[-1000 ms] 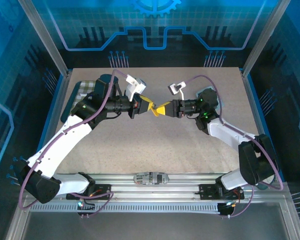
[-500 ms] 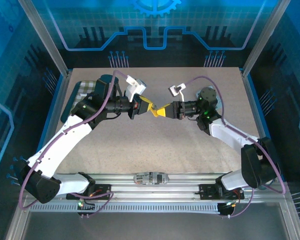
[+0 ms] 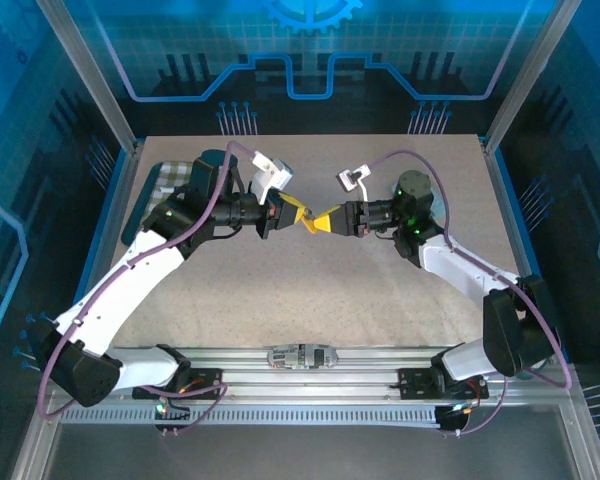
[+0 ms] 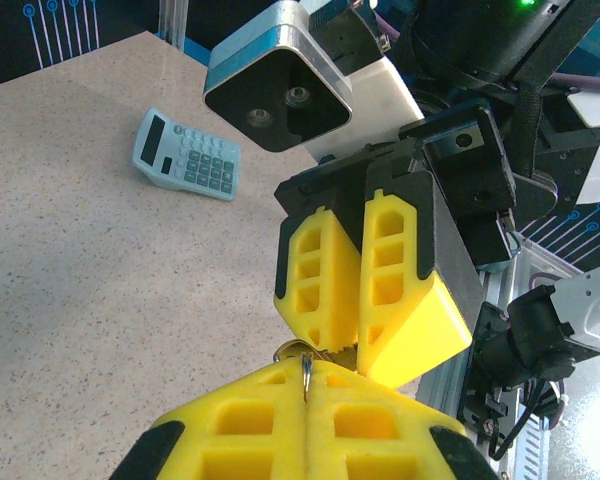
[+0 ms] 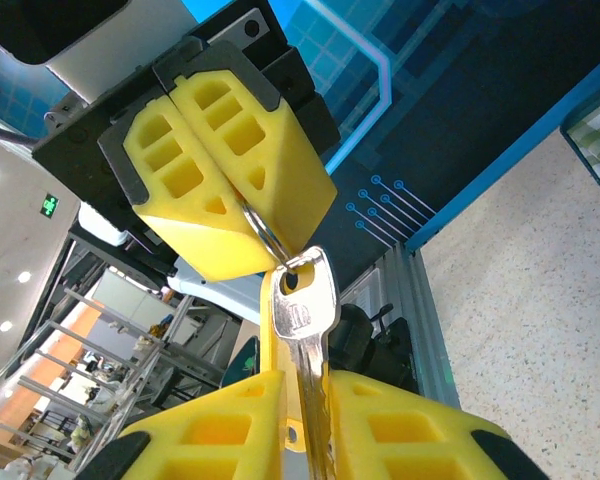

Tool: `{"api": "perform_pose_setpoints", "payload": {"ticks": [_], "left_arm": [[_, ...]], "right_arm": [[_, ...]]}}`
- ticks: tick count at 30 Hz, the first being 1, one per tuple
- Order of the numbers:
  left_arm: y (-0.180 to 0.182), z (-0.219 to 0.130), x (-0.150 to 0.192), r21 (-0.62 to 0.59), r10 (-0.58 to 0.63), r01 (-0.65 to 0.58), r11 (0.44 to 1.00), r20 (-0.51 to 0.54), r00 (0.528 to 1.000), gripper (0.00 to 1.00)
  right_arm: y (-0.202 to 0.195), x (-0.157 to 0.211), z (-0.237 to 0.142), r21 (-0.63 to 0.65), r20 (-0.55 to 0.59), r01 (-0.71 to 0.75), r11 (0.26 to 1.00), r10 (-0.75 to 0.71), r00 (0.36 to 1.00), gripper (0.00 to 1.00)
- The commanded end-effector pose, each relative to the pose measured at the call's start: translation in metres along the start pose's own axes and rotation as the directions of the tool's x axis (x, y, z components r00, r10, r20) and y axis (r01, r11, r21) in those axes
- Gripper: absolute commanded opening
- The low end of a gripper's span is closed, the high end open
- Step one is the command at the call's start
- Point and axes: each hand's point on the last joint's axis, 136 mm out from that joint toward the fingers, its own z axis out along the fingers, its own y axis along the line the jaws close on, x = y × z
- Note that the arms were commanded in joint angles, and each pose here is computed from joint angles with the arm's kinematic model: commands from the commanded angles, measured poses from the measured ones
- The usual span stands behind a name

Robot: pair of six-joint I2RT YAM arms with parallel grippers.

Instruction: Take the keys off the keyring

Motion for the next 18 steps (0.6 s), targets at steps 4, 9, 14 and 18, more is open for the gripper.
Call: {"api": "perform_pose_setpoints", "payload": {"ticks": [4, 9, 14, 18], "left_arm": [[-0.0023, -0.0002, 0.0044, 0.017, 0.009, -0.008, 1.0, -0.012, 1.0, 0.0], [-0.0029, 0.0019, 0.0071, 0.022, 0.005, -0.005, 1.0, -0.02, 1.0, 0.0], [-0.0032, 0.0039, 0.0101, 0.024, 0.006, -0.006, 1.0, -0.031, 0.999, 0.0], [-0.0039, 0.0043, 0.0098, 0.026, 0.009, -0.008, 1.0, -0.032, 0.999, 0.0]], "right_arm": [[0.0175, -0.01, -0.002, -0.011, 0.002, 0.068, 0.998, -0.068, 0.998, 0.23], [0.0183, -0.0105, -0.0015, -0.016, 0.001, 0.067, 0.998, -0.067, 0.998, 0.21], [0.0162, -0.0101, -0.0013, -0.011, 0.0, 0.062, 0.998, -0.062, 0.998, 0.23], [0.0164, -0.0104, -0.0011, -0.01, -0.004, 0.063, 0.998, -0.063, 0.998, 0.23]]}}
